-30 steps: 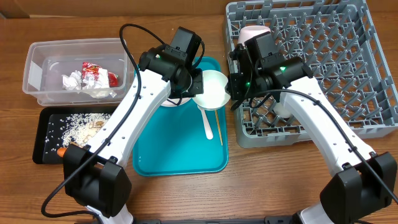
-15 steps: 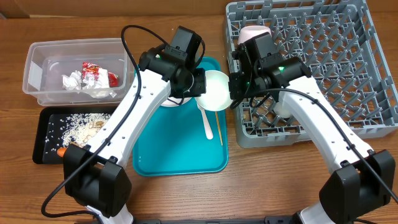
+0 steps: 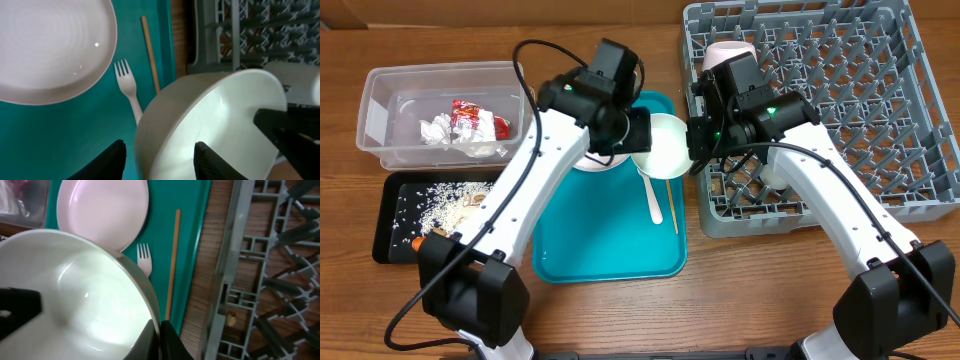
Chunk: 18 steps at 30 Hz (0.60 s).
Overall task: Sort waste into correct bins and load items into the dishwasher
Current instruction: 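Grasp the white bowl with right gripper and release left gripper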
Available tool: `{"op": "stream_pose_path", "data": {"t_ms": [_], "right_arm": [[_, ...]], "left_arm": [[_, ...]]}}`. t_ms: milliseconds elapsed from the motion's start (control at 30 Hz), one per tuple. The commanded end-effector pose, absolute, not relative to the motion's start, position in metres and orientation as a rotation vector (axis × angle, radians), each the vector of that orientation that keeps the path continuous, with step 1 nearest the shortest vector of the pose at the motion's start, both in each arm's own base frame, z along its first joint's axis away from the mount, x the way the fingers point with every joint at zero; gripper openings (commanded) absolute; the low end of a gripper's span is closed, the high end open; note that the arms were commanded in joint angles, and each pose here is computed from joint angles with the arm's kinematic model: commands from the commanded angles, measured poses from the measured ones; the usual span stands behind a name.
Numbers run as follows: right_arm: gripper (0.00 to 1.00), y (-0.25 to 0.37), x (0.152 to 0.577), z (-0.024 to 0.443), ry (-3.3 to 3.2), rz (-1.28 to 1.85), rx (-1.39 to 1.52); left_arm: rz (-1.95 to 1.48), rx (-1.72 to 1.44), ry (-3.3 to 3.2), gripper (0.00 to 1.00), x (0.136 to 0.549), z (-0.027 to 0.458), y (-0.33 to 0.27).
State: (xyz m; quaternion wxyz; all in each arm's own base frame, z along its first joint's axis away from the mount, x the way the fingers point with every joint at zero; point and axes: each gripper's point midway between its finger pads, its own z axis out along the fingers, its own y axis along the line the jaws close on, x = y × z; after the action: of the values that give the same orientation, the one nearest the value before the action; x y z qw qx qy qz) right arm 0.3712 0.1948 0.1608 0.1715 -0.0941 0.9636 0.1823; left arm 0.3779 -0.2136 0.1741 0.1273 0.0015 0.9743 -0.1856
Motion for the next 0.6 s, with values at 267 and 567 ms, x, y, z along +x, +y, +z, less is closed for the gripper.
{"op": "stream_pose_path", "data": {"t_ms": [267,567], "right_arm": [[0.04,0.171,0.409,0.172,2.590,0.251,-0.182],[0.04,0.114,0.468,0.219,2.264,-0.234,-0.065]], "left_arm": [[-0.622,-0.079,2.563,0.88,0.394,0.279,-0.157],[-0.606,-0.120,2.595,1.00,0.394,0.272,-0.146]]}}
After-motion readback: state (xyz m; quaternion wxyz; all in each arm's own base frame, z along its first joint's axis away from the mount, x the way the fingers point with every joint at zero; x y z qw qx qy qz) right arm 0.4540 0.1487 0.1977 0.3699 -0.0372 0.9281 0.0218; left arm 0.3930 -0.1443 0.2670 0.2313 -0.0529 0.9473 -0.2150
